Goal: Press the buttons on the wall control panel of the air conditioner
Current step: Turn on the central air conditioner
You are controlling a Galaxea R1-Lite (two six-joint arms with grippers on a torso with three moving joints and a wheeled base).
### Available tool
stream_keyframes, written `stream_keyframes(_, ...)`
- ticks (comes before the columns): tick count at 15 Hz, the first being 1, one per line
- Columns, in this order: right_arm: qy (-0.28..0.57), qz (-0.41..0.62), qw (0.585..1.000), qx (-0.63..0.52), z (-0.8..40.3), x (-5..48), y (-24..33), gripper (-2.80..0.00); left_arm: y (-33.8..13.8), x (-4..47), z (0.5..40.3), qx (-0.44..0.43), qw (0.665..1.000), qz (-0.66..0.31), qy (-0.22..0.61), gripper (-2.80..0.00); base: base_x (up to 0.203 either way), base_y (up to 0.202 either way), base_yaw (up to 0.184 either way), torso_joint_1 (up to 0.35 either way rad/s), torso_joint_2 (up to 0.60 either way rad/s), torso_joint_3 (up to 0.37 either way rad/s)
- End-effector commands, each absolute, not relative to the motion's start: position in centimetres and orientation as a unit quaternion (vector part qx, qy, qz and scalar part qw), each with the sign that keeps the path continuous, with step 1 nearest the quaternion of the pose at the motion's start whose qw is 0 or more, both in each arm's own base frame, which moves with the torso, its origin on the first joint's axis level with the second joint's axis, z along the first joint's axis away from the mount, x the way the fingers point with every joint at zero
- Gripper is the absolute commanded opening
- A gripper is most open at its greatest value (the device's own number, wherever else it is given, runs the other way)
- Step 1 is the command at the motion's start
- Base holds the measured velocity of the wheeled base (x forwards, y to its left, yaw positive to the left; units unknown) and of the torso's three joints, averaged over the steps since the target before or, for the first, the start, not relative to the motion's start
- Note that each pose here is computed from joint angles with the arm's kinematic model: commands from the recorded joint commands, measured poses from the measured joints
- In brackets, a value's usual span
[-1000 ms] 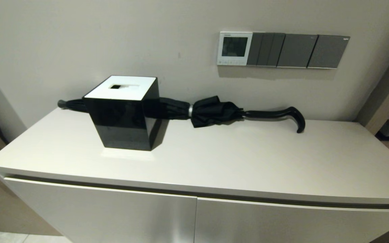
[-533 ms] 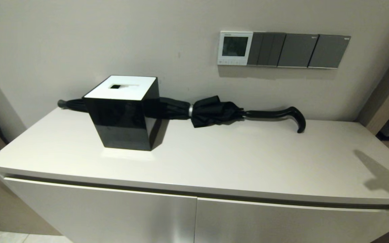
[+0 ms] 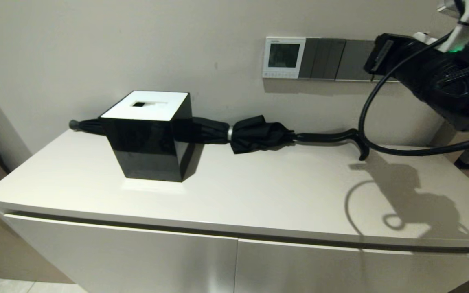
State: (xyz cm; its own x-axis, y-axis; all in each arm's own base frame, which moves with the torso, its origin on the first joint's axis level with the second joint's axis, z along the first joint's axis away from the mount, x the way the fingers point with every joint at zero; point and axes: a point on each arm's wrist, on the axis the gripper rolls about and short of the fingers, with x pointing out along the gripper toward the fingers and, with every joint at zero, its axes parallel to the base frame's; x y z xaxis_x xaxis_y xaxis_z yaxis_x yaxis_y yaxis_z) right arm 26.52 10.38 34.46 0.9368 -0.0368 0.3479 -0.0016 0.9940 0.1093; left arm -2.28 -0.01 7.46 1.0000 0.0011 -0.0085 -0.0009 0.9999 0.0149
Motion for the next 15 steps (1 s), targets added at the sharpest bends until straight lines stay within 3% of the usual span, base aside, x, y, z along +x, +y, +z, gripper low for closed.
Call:
stream_keyframes(1, -0.162, 0.014, 0.985, 0.049, 32.9, 28.9, 13.4, -2.80, 0.0, -2.3, 7.5, 0.008, 1.000, 0.001, 0.005, -2.80, 0.000, 0.000, 0.000, 0.000, 0.00, 0.000)
stream_keyframes(10, -0.131, 0.016, 0.991, 0.034, 29.5, 35.3, 16.8, -2.80, 0.0, -2.3, 7.5, 0.008, 1.000, 0.001, 0.005, -2.80, 0.000, 0.000, 0.000, 0.000, 0.00, 0.000)
stream_keyframes(15, -0.137, 0.023, 0.989, 0.043, 29.6, 35.0, 17.5, -2.80, 0.0, -2.3, 7.5, 0.008, 1.000, 0.001, 0.004, -2.80, 0.000, 0.000, 0.000, 0.000, 0.00, 0.000)
